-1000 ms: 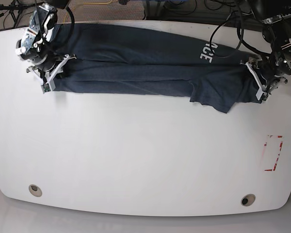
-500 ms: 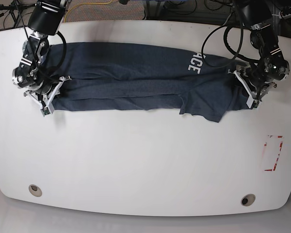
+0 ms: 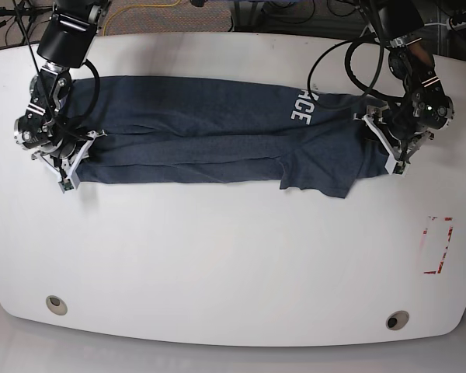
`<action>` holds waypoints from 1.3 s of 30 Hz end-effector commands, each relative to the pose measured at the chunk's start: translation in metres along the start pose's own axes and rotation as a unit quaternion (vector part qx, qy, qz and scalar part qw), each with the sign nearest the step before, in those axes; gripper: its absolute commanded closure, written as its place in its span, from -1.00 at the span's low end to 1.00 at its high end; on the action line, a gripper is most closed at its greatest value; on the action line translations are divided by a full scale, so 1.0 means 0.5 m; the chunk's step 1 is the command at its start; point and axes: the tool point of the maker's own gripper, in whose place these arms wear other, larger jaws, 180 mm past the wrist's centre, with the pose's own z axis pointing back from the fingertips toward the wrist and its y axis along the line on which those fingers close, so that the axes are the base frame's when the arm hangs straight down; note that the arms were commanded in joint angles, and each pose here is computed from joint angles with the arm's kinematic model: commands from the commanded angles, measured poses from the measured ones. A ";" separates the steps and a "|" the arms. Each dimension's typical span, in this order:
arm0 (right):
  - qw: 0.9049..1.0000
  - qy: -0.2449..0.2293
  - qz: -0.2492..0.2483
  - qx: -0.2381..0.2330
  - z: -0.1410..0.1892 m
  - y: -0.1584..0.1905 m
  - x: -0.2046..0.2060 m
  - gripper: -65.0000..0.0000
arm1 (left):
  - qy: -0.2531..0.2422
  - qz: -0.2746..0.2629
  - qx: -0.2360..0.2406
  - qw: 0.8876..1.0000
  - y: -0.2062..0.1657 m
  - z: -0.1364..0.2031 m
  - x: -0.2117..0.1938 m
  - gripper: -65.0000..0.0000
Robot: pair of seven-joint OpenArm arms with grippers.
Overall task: Fold the T-shirt properly
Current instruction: 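Move both grippers to the strip's two ends and grasp them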
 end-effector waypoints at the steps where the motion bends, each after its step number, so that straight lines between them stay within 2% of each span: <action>1: 0.999 -0.015 0.015 -0.030 0.028 -0.035 0.033 0.68 | -0.045 -0.016 0.017 0.999 0.014 0.030 0.057 0.05; 5: 0.999 -0.028 0.025 -0.039 0.042 -0.038 0.052 0.63 | -0.060 -0.027 0.028 0.997 0.017 0.051 0.082 0.04; 11: 0.997 -0.043 0.036 -0.048 0.058 -0.039 0.073 0.27 | -0.080 -0.044 0.050 0.995 0.025 0.092 0.135 0.04; 15: 0.997 -0.046 0.038 -0.049 0.060 -0.036 0.076 0.22 | -0.099 -0.046 0.040 0.993 0.016 0.111 0.158 0.04; 19: 0.998 -0.038 0.037 -0.046 0.057 -0.031 0.060 0.22 | -0.128 -0.011 0.018 0.992 0.024 0.127 0.161 0.03; 21: 0.998 -0.036 0.037 -0.045 0.056 -0.030 0.056 0.22 | -0.140 0.007 0.008 0.990 0.031 0.134 0.158 -0.05; 27: 0.998 -0.034 0.036 -0.043 0.055 -0.028 0.050 0.22 | -0.151 0.072 -0.050 0.985 0.049 0.116 0.132 -0.50; 33: 0.998 -0.028 0.035 -0.037 0.051 -0.015 0.035 0.22 | -0.131 0.122 -0.087 0.980 0.069 0.083 0.091 -0.45; 39: 0.995 -0.062 0.057 -0.058 0.091 -0.016 0.078 0.19 | -0.144 0.133 -0.110 0.974 0.065 0.084 0.099 -0.45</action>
